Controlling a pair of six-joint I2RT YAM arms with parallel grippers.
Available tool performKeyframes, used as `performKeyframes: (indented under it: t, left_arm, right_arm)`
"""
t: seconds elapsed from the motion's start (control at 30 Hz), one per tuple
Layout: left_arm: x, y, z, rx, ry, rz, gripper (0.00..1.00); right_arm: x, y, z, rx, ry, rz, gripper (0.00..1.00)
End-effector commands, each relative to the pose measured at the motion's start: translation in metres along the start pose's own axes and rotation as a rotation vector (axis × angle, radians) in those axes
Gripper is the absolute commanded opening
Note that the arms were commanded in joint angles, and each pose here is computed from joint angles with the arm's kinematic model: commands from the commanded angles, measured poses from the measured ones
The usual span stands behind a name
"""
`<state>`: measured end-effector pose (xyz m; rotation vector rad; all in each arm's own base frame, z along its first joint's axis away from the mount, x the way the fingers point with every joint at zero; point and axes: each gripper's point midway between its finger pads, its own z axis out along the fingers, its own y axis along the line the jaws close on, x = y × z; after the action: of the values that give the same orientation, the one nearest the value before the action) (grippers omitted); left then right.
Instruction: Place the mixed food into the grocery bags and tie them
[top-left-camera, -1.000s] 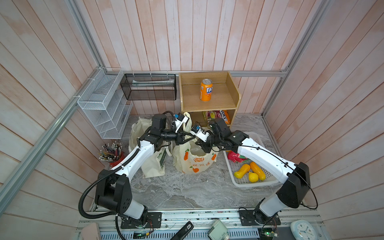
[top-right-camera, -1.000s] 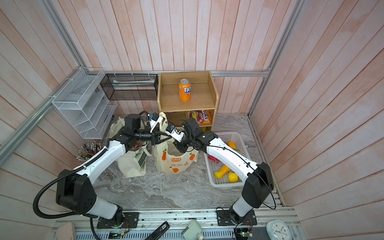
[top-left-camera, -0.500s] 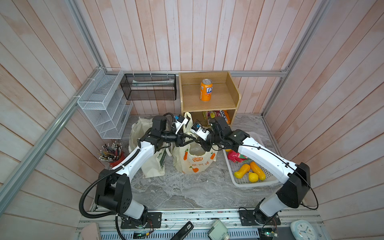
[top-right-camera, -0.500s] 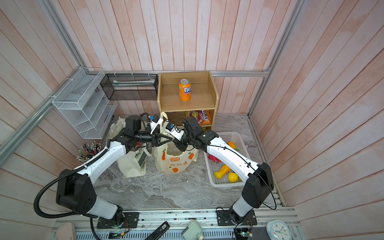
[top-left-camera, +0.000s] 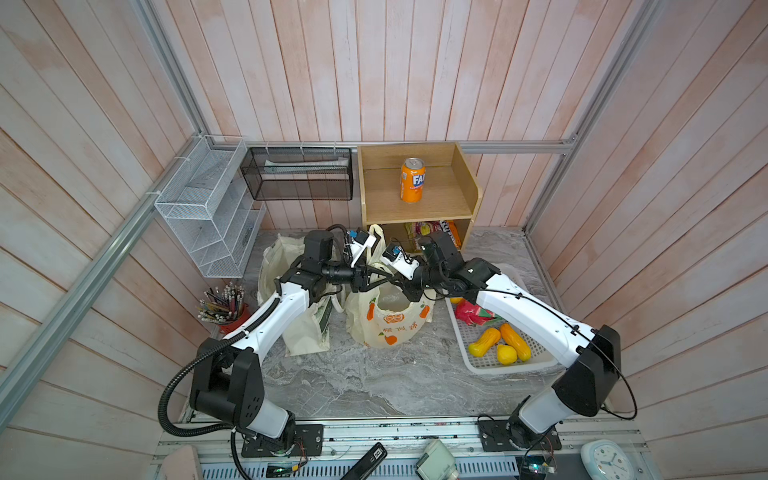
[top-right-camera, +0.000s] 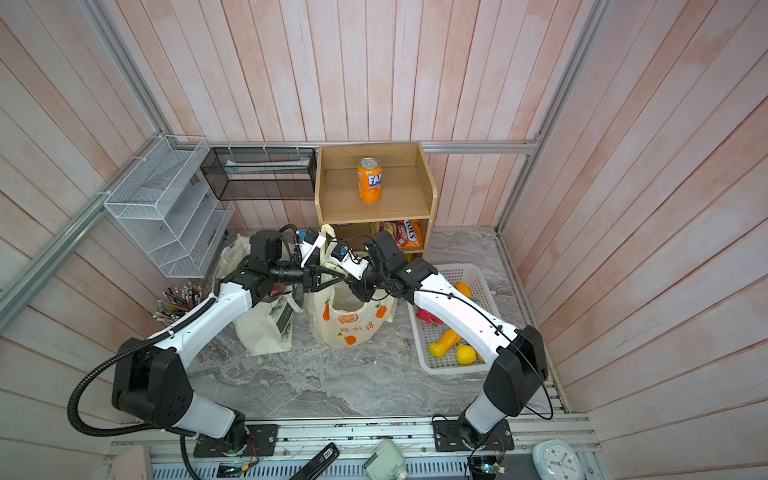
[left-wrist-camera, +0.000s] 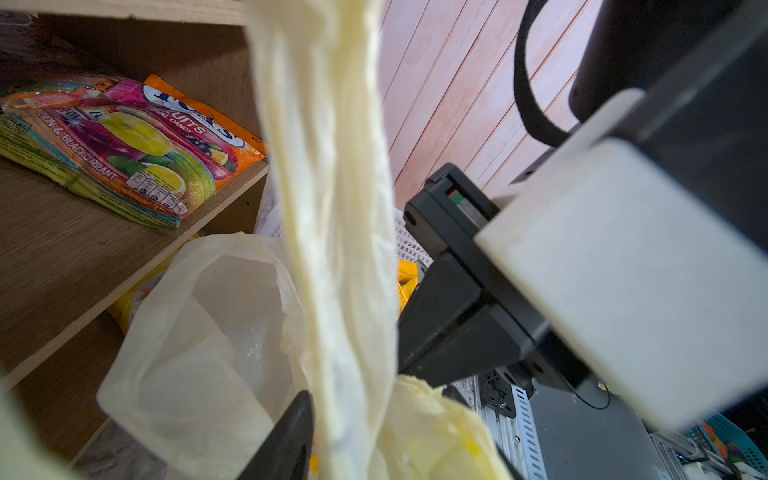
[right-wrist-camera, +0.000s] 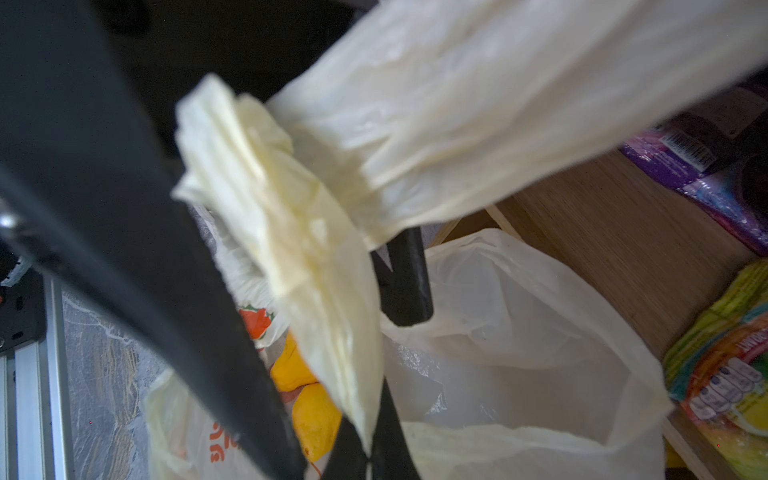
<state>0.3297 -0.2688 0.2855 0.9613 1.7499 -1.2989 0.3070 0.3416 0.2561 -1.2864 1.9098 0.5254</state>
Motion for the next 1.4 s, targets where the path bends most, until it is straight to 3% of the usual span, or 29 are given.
performKeyframes:
  t: [0.0,0.27,0.8,1.17,1.23,1.37]
  left_arm:
    - [-0.01,-0.007,-0.006,-0.004,-0.028,0.044,0.52]
    - [-0.015,-0.006,-0.007,-0.021,-0.048,0.054,0.48]
    - [-0.006,-0.004,-0.006,-0.014,-0.047,0.04,0.0]
    - [-0.002,-0.015,-0.008,0.009,-0.076,0.093,0.0]
    - [-0.002,-0.017,-0.008,0.014,-0.077,0.099,0.0]
    - [-0.003,-0.019,-0.007,0.022,-0.079,0.107,0.0]
  right_arm:
    - [0.0,0.005,0.002,-0.027,0.011,-0.004,0.0]
    - [0.005,0.008,0.003,-0.04,0.017,0.0,0.0]
    - [-0.002,-0.016,-0.022,0.014,-0.065,0.057,0.0]
    - [-0.006,-0.066,-0.052,0.172,-0.218,0.273,0.0]
    - [-0.003,-0.064,-0.052,0.151,-0.222,0.287,0.0]
    - [0.003,-0.058,-0.062,0.112,-0.228,0.311,0.35]
